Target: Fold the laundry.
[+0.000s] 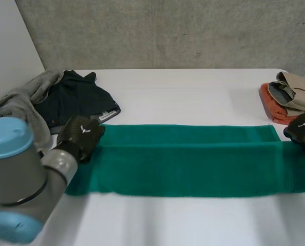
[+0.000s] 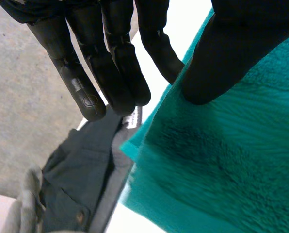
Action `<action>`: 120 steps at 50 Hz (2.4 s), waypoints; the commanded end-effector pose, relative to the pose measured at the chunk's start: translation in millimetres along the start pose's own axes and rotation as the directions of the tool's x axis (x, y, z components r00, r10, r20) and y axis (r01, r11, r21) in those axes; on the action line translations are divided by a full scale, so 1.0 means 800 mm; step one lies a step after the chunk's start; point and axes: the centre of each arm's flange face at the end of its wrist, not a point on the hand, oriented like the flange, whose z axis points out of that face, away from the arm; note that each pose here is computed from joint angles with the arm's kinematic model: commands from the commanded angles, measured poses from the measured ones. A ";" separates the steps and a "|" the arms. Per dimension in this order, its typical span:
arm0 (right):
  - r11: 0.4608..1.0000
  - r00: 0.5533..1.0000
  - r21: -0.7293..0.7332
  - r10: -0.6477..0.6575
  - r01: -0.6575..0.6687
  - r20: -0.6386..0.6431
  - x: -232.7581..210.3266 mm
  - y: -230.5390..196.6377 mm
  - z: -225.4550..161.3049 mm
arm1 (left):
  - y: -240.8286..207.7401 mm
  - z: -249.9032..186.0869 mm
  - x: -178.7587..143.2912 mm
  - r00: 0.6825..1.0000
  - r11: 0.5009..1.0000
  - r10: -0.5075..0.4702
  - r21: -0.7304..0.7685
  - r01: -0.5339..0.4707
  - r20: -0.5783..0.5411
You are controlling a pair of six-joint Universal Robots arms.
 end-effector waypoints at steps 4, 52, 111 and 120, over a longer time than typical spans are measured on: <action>0.998 0.991 0.061 -0.016 0.024 -0.133 -0.013 -0.006 0.068 | 0.006 0.086 0.013 0.992 0.990 0.116 0.069 -0.120 0.056; 0.937 0.946 0.129 0.321 -0.325 0.054 -0.021 0.041 0.018 | -0.052 0.001 0.018 0.969 0.942 -0.242 0.252 0.222 0.048; 0.627 0.974 0.778 -0.140 -0.051 0.177 -0.225 -0.176 -0.094 | -0.074 -0.032 0.008 0.966 0.923 -0.255 0.310 0.226 0.054; 0.787 0.898 0.452 0.290 -0.420 0.330 -0.119 -0.103 -0.055 | -0.088 -0.032 0.024 0.969 0.914 -0.245 0.337 0.226 0.014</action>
